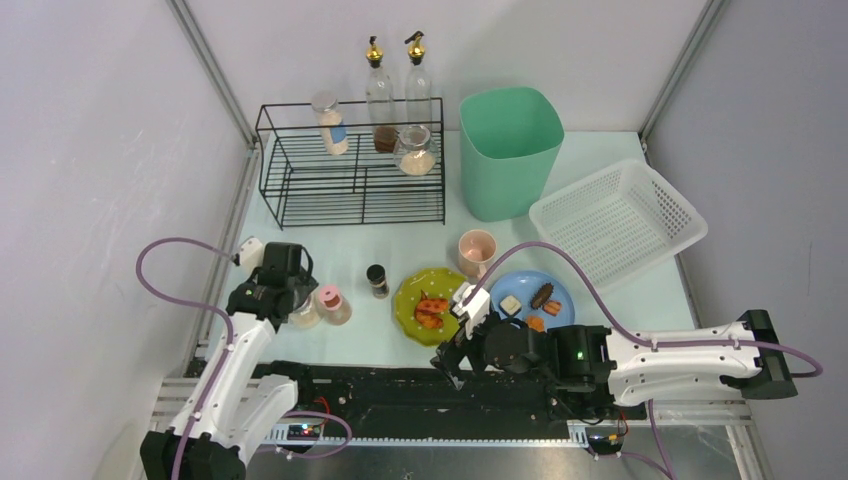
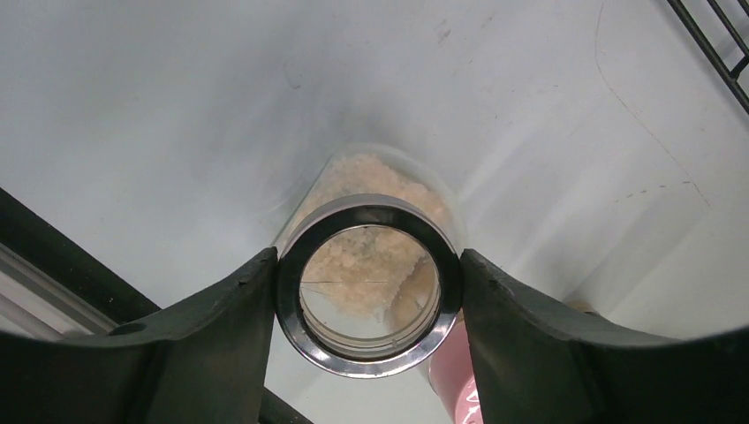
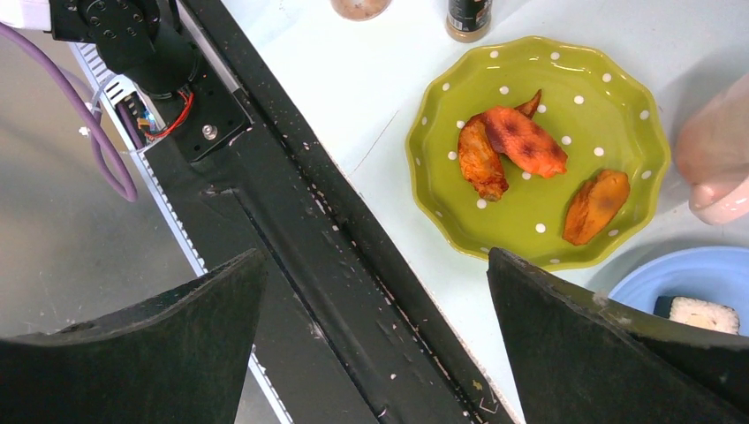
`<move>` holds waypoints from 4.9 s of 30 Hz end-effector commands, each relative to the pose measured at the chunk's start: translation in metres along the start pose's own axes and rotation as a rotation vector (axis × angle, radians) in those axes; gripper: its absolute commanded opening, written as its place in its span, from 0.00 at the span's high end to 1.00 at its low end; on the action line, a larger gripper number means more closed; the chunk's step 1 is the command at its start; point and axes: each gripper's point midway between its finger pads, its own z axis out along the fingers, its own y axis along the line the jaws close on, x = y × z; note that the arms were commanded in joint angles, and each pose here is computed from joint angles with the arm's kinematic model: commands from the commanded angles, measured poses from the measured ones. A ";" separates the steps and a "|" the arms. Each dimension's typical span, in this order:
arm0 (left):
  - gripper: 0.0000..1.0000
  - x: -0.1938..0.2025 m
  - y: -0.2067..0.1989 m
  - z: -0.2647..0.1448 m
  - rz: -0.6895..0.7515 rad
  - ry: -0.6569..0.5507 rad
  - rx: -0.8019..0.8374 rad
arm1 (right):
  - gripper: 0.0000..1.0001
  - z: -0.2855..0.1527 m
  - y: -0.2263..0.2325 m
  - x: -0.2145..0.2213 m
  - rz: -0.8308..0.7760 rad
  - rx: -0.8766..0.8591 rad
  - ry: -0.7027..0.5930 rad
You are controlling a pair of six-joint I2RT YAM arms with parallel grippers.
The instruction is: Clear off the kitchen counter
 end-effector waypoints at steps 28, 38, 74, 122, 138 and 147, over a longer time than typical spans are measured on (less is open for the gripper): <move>1.00 -0.117 -0.090 -0.081 0.047 -0.168 0.293 | 0.00 -0.006 0.009 -0.022 0.023 -0.026 -0.056; 1.00 -0.165 -0.177 -0.109 0.163 -0.125 0.495 | 0.00 -0.009 0.005 -0.017 0.009 -0.017 -0.042; 1.00 -0.176 -0.342 -0.041 0.399 -0.079 0.480 | 0.00 -0.015 -0.006 0.010 0.035 0.002 -0.002; 0.00 -0.122 -0.194 -0.112 0.438 -0.190 0.352 | 0.00 -0.009 0.001 0.007 0.031 -0.004 0.003; 0.00 0.001 -0.087 -0.037 0.160 0.020 0.180 | 0.00 0.007 0.020 0.005 0.009 -0.032 0.040; 0.00 0.034 -0.073 -0.017 0.183 0.104 0.132 | 0.00 0.013 0.029 0.003 0.000 -0.036 0.057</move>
